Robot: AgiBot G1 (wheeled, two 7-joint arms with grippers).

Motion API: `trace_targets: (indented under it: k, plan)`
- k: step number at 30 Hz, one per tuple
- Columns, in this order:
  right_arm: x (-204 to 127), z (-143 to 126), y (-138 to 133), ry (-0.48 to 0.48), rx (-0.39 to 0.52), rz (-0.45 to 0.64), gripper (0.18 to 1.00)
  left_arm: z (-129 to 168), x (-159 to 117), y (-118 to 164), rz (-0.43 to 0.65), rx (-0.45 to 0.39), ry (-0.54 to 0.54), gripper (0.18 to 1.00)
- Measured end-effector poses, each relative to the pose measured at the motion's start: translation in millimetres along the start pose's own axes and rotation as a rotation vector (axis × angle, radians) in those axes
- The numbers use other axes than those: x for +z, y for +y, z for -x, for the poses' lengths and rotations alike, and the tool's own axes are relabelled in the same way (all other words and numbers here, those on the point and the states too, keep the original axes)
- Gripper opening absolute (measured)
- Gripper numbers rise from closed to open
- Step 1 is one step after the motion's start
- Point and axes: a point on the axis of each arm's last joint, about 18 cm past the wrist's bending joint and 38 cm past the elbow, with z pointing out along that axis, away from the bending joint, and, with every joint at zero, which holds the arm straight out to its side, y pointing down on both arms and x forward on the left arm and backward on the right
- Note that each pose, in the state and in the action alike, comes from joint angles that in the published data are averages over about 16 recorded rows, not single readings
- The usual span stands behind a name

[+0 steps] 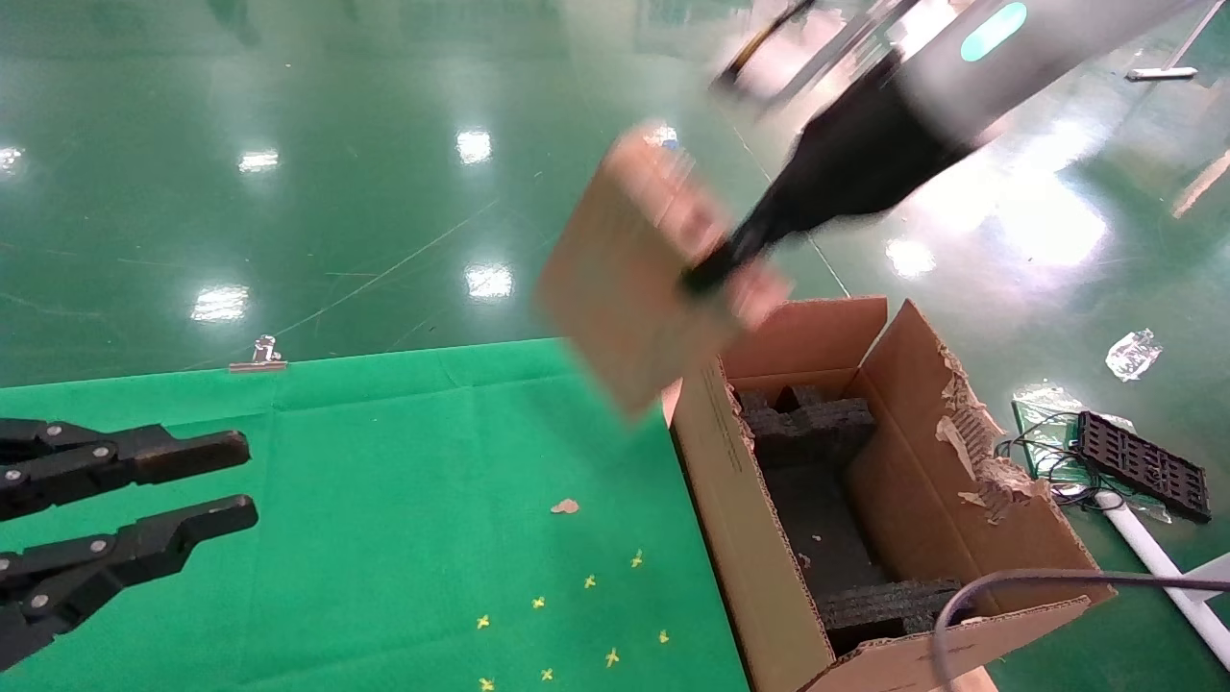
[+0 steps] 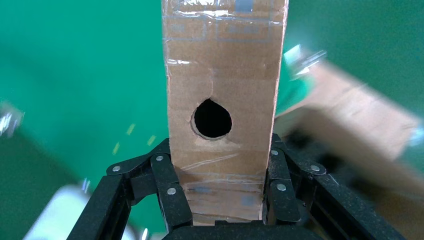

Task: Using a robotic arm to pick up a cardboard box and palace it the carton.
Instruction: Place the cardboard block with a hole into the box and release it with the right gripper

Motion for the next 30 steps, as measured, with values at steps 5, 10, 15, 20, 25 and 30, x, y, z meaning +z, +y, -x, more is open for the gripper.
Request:
trace_targets:
  k: [5,10,15,20,25,30]
  plan:
    - [-54.6,-37.7,14.0,0.092,0.071,-0.107,0.337,0.0,0.0,0.0,0.0,0.0,0.0,0.336]
    - [-79.9,-68.6,49.0,0.161,0.173,-0.107,0.333,0.0,0.0,0.0,0.0,0.0,0.0,0.271]
    - [-79.6,-90.7,92.0,0.197,0.279,-0.043,0.331,0.0,0.0,0.0,0.0,0.0,0.0,0.226]
    - [-64.5,-105.0,132.4,0.212,0.366,0.044,0.329,0.0,0.0,0.0,0.0,0.0,0.0,0.202]
    - [-45.9,-113.5,162.7,0.221,0.431,0.119,0.329,0.0,0.0,0.0,0.0,0.0,0.0,0.192]
    - [-27.8,-119.1,183.0,0.234,0.475,0.179,0.328,0.0,0.0,0.0,0.0,0.0,0.0,0.199]
